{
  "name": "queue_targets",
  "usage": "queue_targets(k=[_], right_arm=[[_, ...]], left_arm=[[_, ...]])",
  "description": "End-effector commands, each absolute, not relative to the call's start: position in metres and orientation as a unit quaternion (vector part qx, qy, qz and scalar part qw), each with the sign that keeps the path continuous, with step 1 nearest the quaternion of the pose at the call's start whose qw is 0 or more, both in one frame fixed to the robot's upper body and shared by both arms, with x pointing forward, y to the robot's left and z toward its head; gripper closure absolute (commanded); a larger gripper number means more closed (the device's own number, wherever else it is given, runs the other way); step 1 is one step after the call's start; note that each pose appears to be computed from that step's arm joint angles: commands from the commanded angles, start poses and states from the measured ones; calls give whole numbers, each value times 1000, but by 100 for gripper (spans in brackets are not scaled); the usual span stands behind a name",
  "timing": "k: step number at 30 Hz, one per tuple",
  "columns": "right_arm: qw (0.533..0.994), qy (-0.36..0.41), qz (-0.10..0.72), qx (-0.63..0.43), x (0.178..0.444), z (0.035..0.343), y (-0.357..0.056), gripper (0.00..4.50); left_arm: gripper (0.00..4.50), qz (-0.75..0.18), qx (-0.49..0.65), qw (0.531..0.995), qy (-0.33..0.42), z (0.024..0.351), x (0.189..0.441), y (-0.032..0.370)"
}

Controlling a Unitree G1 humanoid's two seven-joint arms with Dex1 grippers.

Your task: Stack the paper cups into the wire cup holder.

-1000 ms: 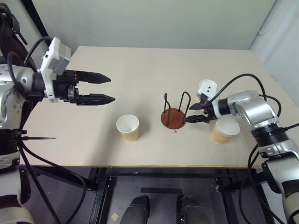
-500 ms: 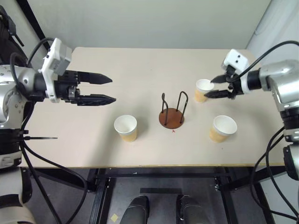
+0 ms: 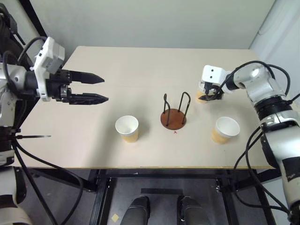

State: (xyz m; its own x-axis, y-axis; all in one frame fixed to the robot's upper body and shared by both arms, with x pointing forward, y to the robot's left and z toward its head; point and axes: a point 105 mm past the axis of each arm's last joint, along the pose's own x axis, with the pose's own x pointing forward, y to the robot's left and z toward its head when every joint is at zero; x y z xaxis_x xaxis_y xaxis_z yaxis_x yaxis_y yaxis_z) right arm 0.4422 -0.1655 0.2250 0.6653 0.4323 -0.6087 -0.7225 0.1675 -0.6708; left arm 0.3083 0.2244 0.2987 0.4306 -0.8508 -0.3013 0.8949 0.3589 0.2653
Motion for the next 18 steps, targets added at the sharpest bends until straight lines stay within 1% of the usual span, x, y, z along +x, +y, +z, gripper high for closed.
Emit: queue_targets(k=[1,6,10,13,14,18], right_arm=[[744,133,356,-549,449,236,-171,92],[734,158,336,-568,453,226,-182,92],[731,166,335,-571,454,221,-182,92],[731,166,335,-571,455,220,-178,150],[732,165,335,-570,455,220,-177,179],[735,162,334,-568,456,220,-175,329]], left_arm=[[58,-512,221,830,34,316,301,233],[58,-505,221,834,33,316,298,235],[58,-503,220,835,32,316,298,235],[58,-503,220,835,32,315,298,236],[58,-502,221,835,32,315,298,236],[58,-503,222,835,32,314,300,235]])
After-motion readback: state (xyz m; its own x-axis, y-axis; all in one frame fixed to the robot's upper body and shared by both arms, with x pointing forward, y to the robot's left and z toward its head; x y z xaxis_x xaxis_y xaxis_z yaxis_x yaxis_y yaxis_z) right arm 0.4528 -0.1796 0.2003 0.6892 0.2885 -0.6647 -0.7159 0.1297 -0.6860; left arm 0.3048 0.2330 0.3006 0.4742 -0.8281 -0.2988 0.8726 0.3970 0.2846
